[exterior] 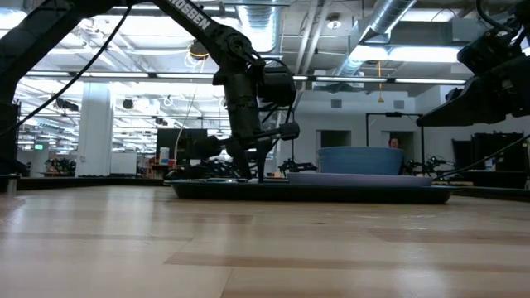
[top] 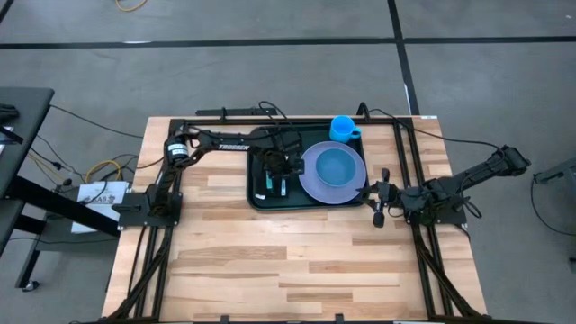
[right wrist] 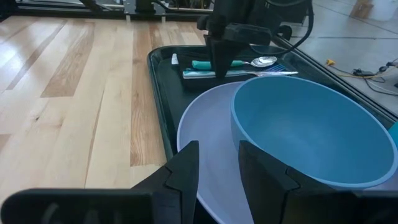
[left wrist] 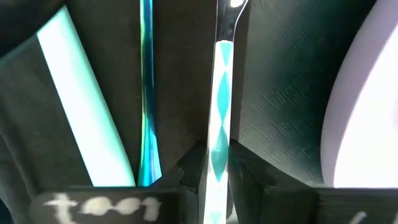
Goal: Set up tray
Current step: Put the green knife on the black napkin, then return to Home Position
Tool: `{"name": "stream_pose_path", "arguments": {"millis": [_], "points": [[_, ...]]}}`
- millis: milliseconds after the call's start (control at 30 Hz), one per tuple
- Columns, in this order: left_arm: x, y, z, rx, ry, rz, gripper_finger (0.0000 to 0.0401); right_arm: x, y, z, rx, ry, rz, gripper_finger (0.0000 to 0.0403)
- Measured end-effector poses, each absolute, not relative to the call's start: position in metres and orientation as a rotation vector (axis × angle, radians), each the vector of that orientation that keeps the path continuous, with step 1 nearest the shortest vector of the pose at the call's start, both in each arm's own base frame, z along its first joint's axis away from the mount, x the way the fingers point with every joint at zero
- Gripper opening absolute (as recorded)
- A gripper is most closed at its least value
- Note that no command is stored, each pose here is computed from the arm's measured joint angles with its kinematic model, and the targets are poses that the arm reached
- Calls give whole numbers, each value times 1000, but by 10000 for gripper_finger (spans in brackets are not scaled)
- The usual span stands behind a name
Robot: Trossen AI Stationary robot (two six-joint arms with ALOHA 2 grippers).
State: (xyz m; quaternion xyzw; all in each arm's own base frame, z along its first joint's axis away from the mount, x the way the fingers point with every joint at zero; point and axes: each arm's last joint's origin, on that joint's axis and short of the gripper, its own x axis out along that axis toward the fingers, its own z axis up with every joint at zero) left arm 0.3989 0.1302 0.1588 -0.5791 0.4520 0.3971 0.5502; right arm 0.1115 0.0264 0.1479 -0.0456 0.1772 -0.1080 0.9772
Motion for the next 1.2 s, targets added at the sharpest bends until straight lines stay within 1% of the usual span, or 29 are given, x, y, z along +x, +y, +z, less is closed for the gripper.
{"name": "stream_pose_path", "arguments": {"millis": [467, 767, 900, 1000, 1067, 1200], "points": [[399, 129, 159, -1384, 1059, 975, 85, 111, 26, 148, -92, 357, -218, 107], [397, 129, 164, -1453, 1036, 1012, 94, 111, 26, 148, -92, 357, -217, 107], [394, 128, 177, -1456, 985, 1028, 94, 111, 26, 148, -92, 357, -218, 107], [388, 128, 196, -1424, 920, 1062, 94, 111, 26, 148, -92, 357, -217, 107], [378, 126, 212, -1421, 892, 1126, 94, 111, 26, 148, -92, 357, -218, 107], [350, 116, 245, -1387, 856, 1316, 94, 111, 26, 148, -92, 357, -218, 107]]}}
